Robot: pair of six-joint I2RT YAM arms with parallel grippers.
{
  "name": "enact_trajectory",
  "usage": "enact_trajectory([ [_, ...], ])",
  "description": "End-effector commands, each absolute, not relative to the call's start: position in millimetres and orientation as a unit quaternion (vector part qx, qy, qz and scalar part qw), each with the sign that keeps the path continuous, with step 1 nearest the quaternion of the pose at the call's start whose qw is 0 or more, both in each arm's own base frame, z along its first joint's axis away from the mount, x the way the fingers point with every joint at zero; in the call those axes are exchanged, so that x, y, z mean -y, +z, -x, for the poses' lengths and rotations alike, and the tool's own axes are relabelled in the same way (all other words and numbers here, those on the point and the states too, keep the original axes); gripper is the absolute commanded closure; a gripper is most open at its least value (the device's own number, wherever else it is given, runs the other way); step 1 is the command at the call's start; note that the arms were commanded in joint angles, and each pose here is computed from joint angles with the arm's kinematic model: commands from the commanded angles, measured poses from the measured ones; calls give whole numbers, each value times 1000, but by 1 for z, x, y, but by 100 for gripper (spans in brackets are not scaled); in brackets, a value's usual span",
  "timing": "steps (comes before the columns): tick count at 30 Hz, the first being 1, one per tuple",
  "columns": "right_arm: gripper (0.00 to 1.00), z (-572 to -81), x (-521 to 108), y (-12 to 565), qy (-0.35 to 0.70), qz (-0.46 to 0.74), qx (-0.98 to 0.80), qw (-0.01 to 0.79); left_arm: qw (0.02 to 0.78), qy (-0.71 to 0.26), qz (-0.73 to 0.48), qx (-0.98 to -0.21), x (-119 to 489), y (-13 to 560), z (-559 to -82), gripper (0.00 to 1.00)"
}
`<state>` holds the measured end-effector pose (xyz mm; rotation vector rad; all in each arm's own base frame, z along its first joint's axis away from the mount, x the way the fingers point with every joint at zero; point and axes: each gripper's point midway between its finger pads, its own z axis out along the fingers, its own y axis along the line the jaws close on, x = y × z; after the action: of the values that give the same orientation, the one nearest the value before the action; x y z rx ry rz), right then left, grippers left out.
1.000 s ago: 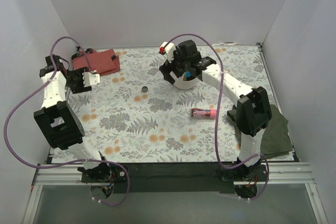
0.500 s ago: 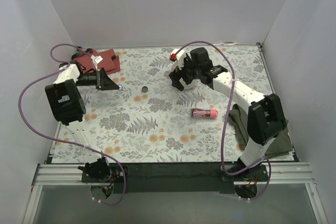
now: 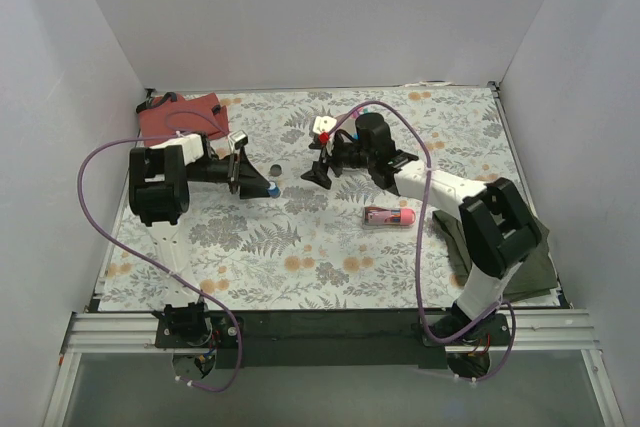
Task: Sort the stationery into containers
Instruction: Move the stationery to the center of the board.
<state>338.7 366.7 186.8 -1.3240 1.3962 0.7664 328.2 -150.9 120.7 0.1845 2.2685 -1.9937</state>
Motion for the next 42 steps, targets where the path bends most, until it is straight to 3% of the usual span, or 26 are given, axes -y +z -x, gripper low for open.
enact_trajectory([
  [1,12,-357,-404,240,389,502,-493,595,35,-712,-1,-701,164,148,-322,57],
  [8,18,-314,-421,243,428,569,-364,600,-2,-741,27,-670,183,163,-319,57],
  [18,30,-275,-414,223,501,579,-353,537,-12,-734,26,-679,183,158,-323,56],
  [42,31,-290,-434,174,527,548,-430,487,10,-738,18,-675,178,173,-322,54],
])
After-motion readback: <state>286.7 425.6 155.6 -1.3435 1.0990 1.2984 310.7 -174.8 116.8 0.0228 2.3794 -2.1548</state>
